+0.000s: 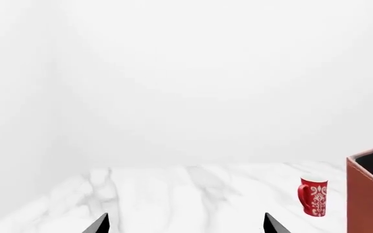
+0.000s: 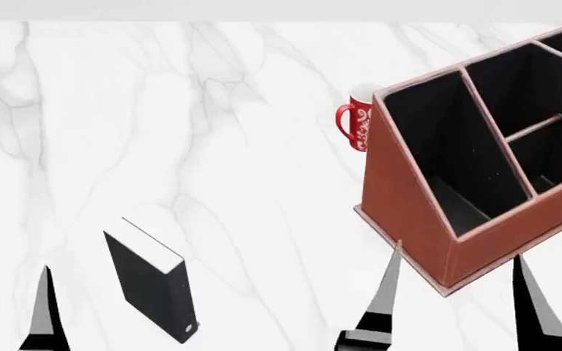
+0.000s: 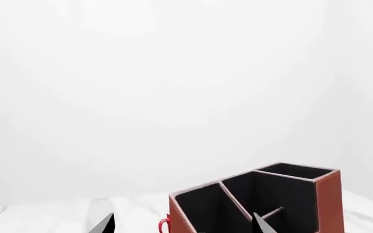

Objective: Pick up the book and place it in the left compartment of the caddy.

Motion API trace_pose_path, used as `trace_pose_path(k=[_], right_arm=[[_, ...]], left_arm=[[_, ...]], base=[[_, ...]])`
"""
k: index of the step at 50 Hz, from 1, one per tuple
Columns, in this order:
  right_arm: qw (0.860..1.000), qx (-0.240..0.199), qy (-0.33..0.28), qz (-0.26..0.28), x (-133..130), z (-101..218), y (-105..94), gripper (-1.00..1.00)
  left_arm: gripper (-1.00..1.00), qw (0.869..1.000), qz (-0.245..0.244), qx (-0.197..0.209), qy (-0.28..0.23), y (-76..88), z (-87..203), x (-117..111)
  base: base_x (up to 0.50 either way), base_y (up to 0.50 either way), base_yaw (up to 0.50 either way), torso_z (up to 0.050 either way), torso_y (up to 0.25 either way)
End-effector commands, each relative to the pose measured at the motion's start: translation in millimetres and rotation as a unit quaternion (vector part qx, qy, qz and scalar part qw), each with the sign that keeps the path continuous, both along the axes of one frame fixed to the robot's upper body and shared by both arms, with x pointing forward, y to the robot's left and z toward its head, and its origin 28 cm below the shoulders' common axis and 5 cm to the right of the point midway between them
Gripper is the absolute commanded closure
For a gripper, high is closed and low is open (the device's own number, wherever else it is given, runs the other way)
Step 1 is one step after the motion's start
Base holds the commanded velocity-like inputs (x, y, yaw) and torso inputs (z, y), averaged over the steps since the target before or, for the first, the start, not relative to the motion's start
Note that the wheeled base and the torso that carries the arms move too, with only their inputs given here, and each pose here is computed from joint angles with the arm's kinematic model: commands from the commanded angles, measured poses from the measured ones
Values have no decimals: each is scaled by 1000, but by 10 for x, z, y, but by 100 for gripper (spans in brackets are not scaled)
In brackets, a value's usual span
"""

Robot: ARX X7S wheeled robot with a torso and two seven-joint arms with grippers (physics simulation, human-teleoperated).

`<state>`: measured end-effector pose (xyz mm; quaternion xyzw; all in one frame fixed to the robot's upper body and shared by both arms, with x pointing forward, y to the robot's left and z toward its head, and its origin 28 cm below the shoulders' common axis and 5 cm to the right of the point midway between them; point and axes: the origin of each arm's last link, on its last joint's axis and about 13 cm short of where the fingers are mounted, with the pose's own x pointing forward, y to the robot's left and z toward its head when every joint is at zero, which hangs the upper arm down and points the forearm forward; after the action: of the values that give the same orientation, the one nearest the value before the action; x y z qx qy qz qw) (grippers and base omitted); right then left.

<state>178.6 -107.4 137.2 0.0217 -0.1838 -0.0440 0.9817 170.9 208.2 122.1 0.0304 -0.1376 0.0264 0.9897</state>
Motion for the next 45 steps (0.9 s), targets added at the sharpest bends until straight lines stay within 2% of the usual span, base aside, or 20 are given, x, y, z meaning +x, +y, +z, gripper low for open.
trace_pose_path(k=[1, 17, 25, 45], right_arm=[[998, 10, -46, -32, -108, 239, -129, -100], [996, 16, -59, -64, -159, 302, -220, -100], [996, 28, -60, -56, -162, 293, -231, -100], [997, 32, -66, -37, -168, 298, -214, -100]], left_arm=[[-100, 1000, 8, 0, -30, 13, 117, -40], [-100, 999, 7, 0, -40, 3, 197, -90], [-100, 999, 5, 0, -38, -1, 184, -83], [-100, 999, 5, 0, -39, -2, 203, -96]], base=[[0, 0, 0, 0, 0], [0, 0, 0, 0, 0], [0, -44, 0, 0, 0], [0, -477, 0, 0, 0]])
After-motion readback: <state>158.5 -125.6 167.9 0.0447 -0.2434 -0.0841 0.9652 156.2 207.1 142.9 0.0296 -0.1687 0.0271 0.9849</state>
